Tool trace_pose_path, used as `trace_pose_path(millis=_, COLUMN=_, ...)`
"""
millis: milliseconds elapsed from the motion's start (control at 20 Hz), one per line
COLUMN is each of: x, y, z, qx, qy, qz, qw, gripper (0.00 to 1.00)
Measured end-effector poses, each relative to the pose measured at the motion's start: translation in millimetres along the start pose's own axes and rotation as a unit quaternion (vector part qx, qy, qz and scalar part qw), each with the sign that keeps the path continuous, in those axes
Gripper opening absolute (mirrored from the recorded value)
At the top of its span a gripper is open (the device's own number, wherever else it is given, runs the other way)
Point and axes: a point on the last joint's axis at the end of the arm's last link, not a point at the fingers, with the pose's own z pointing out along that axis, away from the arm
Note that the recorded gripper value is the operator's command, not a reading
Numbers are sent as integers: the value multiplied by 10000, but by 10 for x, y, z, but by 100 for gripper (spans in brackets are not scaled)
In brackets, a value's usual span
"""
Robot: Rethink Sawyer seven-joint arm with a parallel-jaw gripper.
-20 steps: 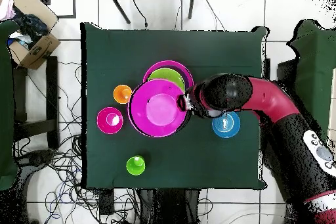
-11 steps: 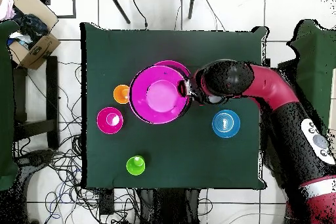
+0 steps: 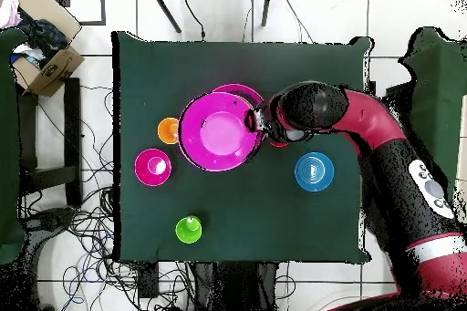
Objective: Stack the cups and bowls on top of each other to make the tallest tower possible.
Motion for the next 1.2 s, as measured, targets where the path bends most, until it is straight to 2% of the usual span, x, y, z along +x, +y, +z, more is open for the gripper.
trace_pose_path(millis=450, x=73, y=-38, z=231, qx=-131, qy=127, qz=23, qw=9998, gripper=0)
trace_pose_path(millis=1200, x=19, y=-114, z=252, qx=-117, qy=68, qz=58, qw=9999, gripper=0)
